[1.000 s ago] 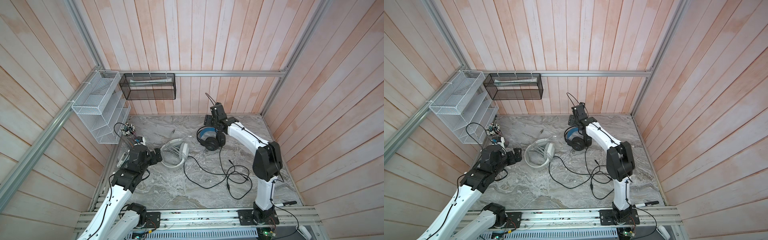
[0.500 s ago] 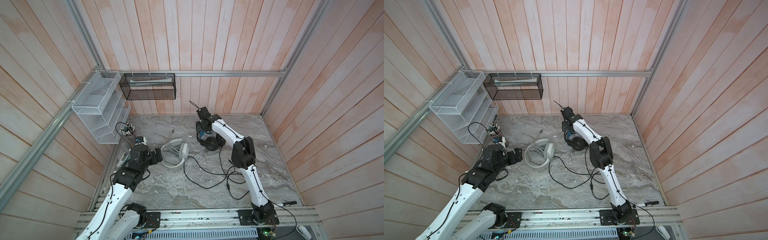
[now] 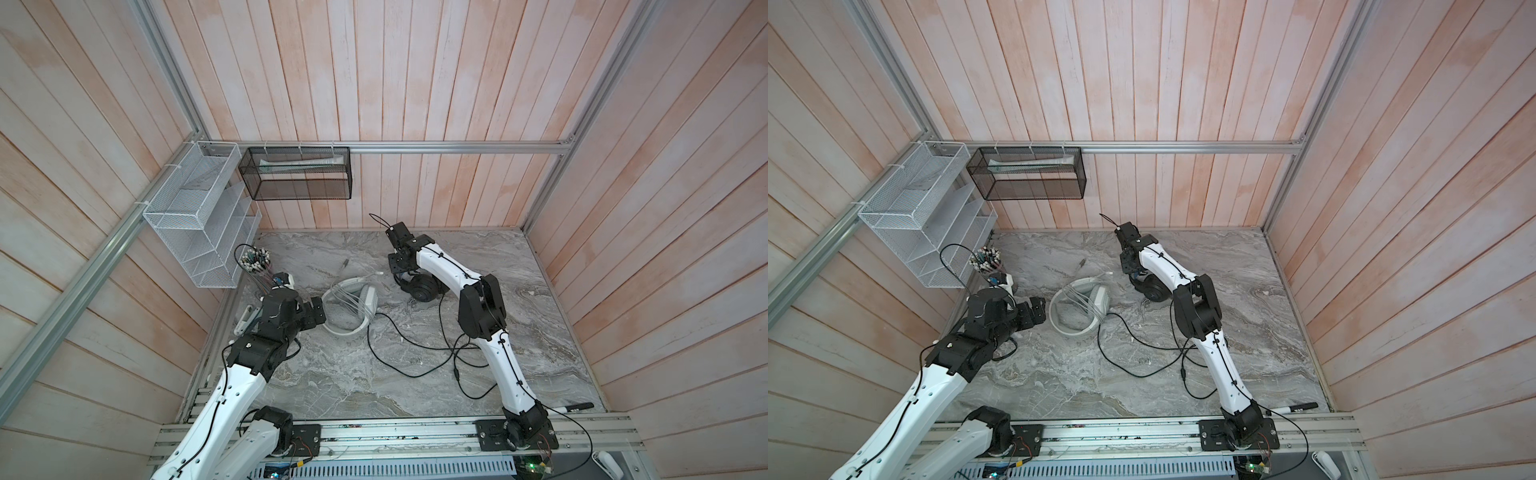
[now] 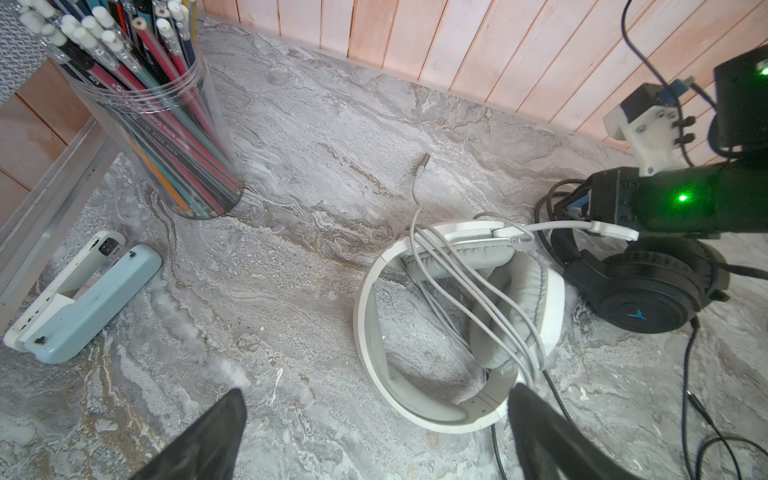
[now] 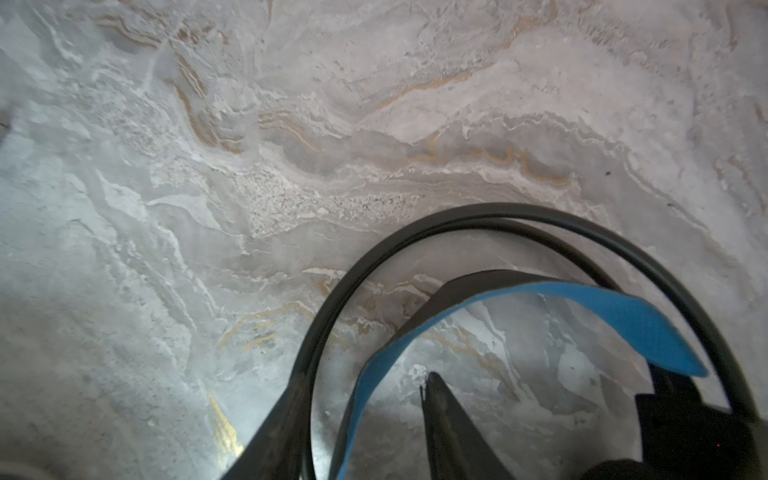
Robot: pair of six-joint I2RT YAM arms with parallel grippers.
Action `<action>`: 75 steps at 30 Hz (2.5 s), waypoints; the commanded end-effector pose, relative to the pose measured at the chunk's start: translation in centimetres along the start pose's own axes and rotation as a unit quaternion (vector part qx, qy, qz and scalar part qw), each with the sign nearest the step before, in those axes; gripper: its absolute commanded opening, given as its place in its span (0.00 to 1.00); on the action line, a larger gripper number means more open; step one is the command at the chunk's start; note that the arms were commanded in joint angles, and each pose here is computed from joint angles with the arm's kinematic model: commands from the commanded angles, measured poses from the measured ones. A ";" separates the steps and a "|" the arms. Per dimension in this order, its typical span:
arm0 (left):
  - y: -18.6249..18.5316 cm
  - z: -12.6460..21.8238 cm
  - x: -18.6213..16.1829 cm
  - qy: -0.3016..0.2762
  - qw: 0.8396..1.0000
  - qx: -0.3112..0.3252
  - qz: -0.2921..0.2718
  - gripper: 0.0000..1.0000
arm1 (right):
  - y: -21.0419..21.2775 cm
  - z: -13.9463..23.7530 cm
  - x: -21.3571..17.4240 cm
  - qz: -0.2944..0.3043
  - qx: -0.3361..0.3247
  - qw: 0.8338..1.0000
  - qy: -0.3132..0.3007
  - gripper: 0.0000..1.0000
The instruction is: Wrap the headphones
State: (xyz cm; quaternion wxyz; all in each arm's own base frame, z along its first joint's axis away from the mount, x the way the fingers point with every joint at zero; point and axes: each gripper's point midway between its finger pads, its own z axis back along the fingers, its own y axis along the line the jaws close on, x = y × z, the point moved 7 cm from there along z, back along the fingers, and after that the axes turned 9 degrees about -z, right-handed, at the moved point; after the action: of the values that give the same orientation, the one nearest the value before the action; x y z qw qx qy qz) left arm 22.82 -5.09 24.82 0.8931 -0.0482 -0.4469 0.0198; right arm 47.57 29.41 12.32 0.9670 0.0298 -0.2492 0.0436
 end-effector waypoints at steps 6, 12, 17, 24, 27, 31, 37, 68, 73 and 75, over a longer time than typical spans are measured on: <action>-0.1 0.2 0.1 -0.011 1.000 -0.006 -0.007 0.98 | -0.8 -2.4 -2.2 0.008 -0.026 0.999 0.037 0.27; -0.2 0.3 0.1 -0.012 1.000 -0.008 -0.007 0.99 | -1.0 -1.3 -2.3 0.006 -0.020 0.999 0.034 0.11; -0.2 0.3 0.1 -0.012 1.000 -0.009 -0.008 0.99 | -1.5 1.2 -2.8 0.006 -0.006 1.000 0.025 0.01; -0.1 0.4 0.2 -0.015 1.000 -0.006 -0.008 0.98 | -2.4 6.7 -6.2 0.009 0.062 0.998 0.008 0.01; 0.0 0.8 0.4 -0.022 1.000 -0.002 -0.002 0.99 | -2.8 8.4 -9.1 0.031 0.069 0.997 0.011 0.01; -0.1 1.5 0.6 -0.031 0.999 -0.017 0.009 0.99 | -3.4 10.4 -12.4 0.050 0.062 0.997 0.005 0.01; -0.6 2.0 1.1 -0.015 0.999 -0.033 0.031 0.99 | -4.1 11.3 -17.5 0.061 0.082 0.995 0.016 0.01; -13.8 3.6 -0.2 0.102 0.978 -0.181 0.017 0.99 | -9.2 25.2 -16.1 -0.099 0.124 0.948 -0.275 0.98; -16.0 3.1 -0.2 0.106 0.974 -0.198 -0.013 0.99 | -11.9 26.1 -17.4 -0.168 0.127 0.912 -0.352 0.98; -16.9 2.7 -0.3 0.112 0.973 -0.199 -0.023 0.99 | -13.0 26.1 -18.2 -0.185 0.123 0.901 -0.372 0.98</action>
State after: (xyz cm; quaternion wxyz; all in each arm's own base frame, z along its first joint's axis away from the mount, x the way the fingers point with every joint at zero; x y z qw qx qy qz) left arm 19.64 -20.68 26.54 0.9214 -0.2093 -0.3143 -0.0920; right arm 20.53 14.55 25.38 0.8186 0.2050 -0.5329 -0.0630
